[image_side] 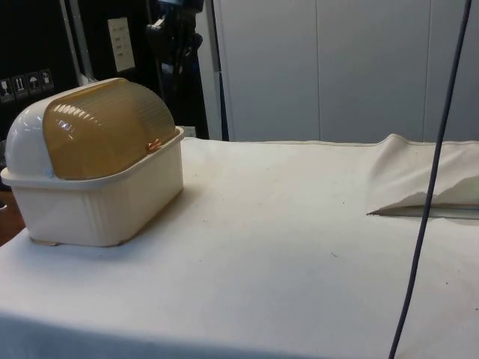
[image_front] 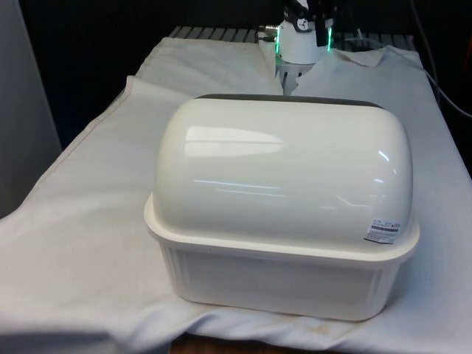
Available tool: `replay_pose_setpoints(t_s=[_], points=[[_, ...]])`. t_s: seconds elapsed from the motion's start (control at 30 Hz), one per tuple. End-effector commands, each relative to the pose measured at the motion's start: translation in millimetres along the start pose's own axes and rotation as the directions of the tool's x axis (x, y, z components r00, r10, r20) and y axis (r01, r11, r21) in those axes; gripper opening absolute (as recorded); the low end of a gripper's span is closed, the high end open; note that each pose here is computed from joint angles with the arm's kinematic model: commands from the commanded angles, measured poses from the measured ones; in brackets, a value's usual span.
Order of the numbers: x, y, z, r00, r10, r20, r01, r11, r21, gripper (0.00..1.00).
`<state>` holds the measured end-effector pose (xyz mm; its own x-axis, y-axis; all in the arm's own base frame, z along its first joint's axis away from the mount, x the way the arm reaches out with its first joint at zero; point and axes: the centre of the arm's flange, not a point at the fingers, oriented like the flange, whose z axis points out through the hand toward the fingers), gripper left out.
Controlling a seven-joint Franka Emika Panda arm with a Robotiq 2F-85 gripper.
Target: Open the lid, then close it.
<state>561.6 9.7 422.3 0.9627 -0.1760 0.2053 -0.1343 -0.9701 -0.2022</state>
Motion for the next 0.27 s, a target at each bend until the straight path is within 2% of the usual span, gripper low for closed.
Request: replay_pose_setpoints(t_s=[0.0, 0.23], points=[[-3.3, 0.2, -2, 1.0000, -0.007, 0.005, 0.007, 0.9999, -0.008, 0.00], [-13.3, -0.2, -11, 0.9994, -0.024, 0.024, 0.024, 0.9995, -0.019, 0.00]])
